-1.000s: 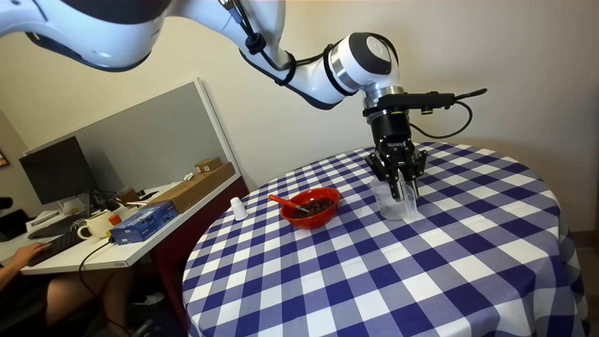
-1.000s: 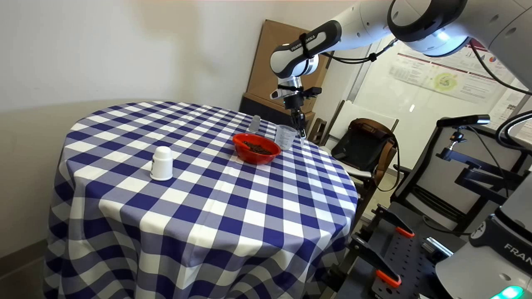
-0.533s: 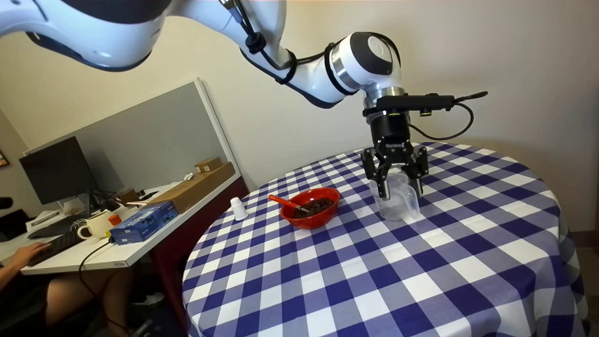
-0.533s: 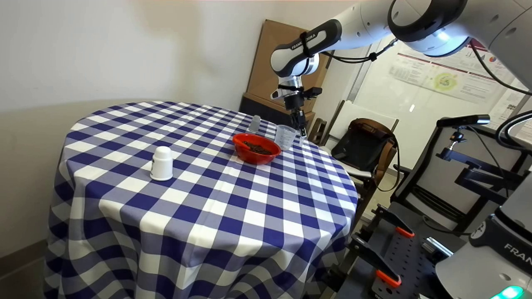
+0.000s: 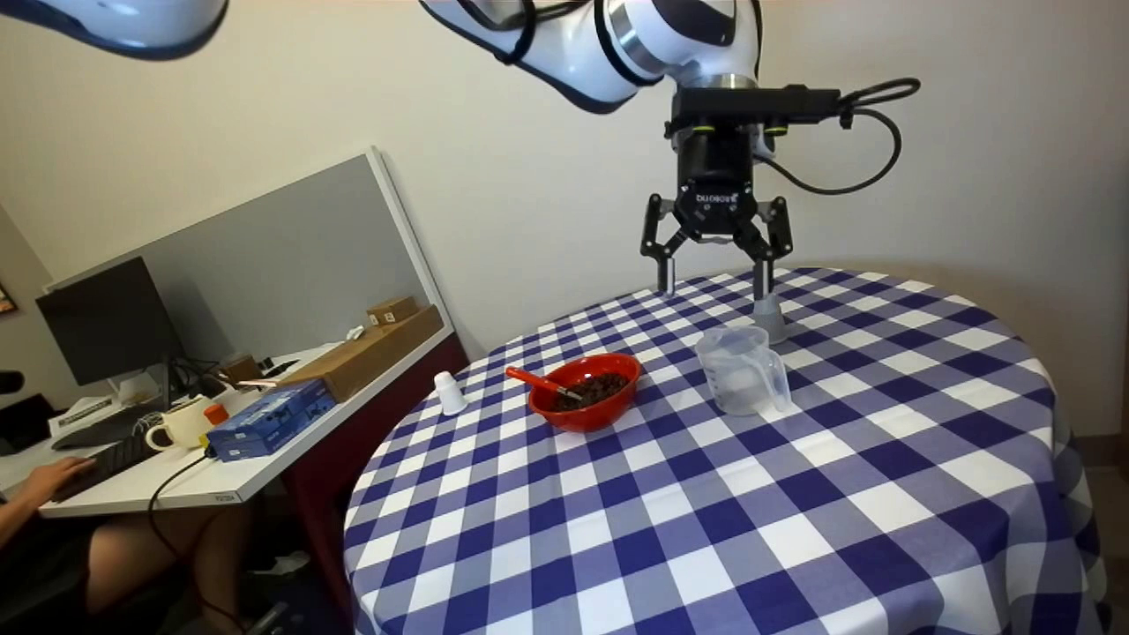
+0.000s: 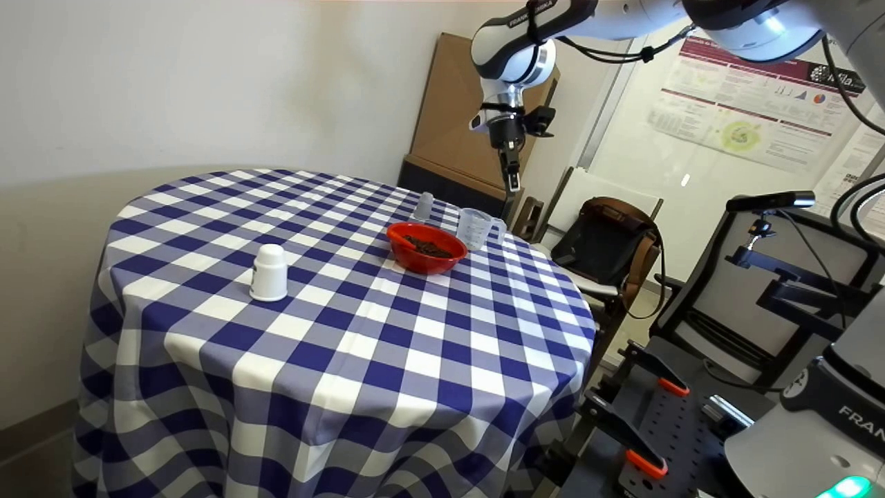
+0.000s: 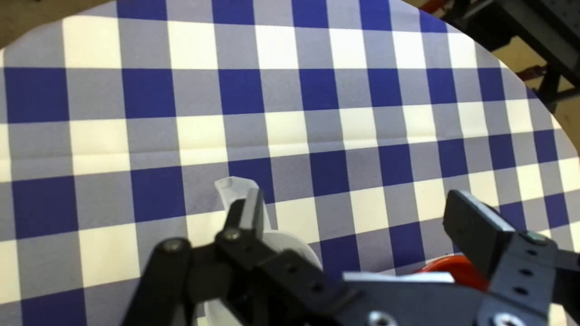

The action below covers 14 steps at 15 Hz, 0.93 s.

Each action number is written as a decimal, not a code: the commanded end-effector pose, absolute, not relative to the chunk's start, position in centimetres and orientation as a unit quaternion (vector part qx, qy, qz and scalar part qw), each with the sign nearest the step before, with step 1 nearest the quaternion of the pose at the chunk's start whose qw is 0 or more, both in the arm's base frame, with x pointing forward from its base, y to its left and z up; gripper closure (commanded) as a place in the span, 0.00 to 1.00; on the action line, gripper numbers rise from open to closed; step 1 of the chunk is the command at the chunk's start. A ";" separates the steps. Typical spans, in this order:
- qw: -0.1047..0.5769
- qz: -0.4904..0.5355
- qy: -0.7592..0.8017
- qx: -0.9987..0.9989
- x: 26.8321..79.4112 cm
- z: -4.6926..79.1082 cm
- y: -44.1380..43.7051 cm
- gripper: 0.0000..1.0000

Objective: Pour the contents from the clear jar into the red bowl then put the clear jar on the table

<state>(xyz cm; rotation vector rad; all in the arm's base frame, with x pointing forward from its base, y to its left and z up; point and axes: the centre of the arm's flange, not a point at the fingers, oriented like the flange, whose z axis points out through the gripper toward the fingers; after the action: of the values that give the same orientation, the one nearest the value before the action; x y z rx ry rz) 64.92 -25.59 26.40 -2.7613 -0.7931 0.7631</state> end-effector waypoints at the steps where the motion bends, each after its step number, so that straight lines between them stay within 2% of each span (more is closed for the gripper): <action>1: 0.092 0.231 -0.172 -0.953 60.6 29.6 -22.0 0.00; 6: 0.075 0.162 -0.082 -0.981 57.6 30.5 -16.4 0.00; 14: 0.040 0.112 -0.082 -0.990 53.6 30.8 -9.6 0.00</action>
<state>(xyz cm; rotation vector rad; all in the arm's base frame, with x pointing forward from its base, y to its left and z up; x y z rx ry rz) 60.26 -12.91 30.43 -3.0131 -0.2628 0.3970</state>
